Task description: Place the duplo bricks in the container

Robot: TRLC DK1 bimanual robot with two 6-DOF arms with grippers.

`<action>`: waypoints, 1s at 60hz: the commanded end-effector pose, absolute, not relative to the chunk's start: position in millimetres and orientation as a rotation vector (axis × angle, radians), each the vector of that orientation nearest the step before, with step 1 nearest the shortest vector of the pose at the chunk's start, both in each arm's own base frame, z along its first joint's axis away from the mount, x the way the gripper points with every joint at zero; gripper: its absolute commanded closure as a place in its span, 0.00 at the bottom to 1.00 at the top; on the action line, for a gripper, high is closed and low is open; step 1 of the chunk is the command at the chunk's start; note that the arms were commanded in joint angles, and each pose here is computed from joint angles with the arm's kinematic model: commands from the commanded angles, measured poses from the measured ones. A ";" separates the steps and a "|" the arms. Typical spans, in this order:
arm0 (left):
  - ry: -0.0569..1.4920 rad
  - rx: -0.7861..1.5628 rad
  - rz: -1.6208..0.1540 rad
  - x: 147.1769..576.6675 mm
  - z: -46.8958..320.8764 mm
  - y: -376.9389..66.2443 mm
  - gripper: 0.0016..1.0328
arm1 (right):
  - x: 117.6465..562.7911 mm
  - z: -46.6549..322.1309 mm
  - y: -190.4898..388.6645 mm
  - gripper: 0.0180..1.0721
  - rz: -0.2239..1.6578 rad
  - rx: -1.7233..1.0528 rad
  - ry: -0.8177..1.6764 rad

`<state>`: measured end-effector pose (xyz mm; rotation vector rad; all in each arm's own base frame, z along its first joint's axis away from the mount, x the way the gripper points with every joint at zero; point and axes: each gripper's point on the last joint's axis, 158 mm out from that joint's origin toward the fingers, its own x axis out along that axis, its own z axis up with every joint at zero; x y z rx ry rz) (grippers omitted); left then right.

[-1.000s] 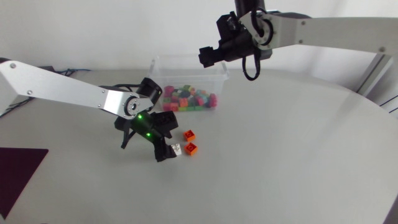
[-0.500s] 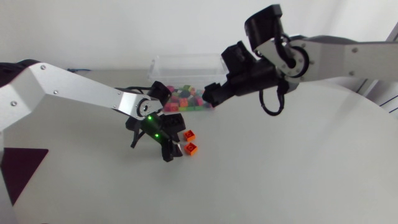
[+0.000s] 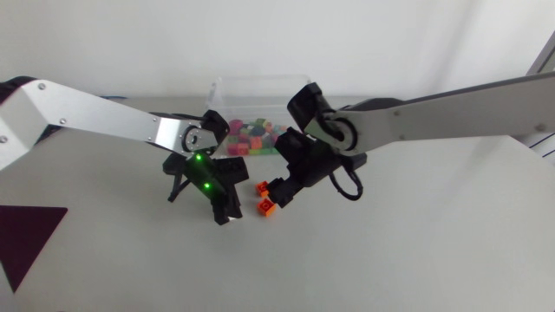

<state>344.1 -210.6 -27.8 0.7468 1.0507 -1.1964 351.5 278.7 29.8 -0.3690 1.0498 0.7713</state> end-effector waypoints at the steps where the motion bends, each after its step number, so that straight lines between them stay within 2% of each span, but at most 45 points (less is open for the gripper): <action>1: 1.003 0.750 -1.209 342.2 -4.6 -206.9 0.75 | 352.2 15.8 287.7 0.14 0.792 -0.414 1.075; 17: 0.898 0.705 -1.130 362.7 51.0 -197.7 0.74 | 359.4 -12.1 300.4 0.14 0.812 -0.474 1.148; 21: 0.879 0.698 -1.111 368.5 61.8 -195.3 0.74 | 360.3 -16.7 303.1 0.18 0.815 -0.490 1.160; 29: 0.824 0.655 -1.065 384.7 91.1 -190.1 0.74 | 356.5 -24.3 310.3 0.18 0.836 -0.521 1.189; 44: 0.758 0.596 -1.009 407.2 125.8 -187.8 0.74 | 349.9 -36.9 315.2 0.18 0.858 -0.557 1.235; 60: 0.658 0.473 -0.947 440.3 162.1 -196.6 0.74 | 352.5 -40.6 316.3 0.29 0.857 -0.566 1.264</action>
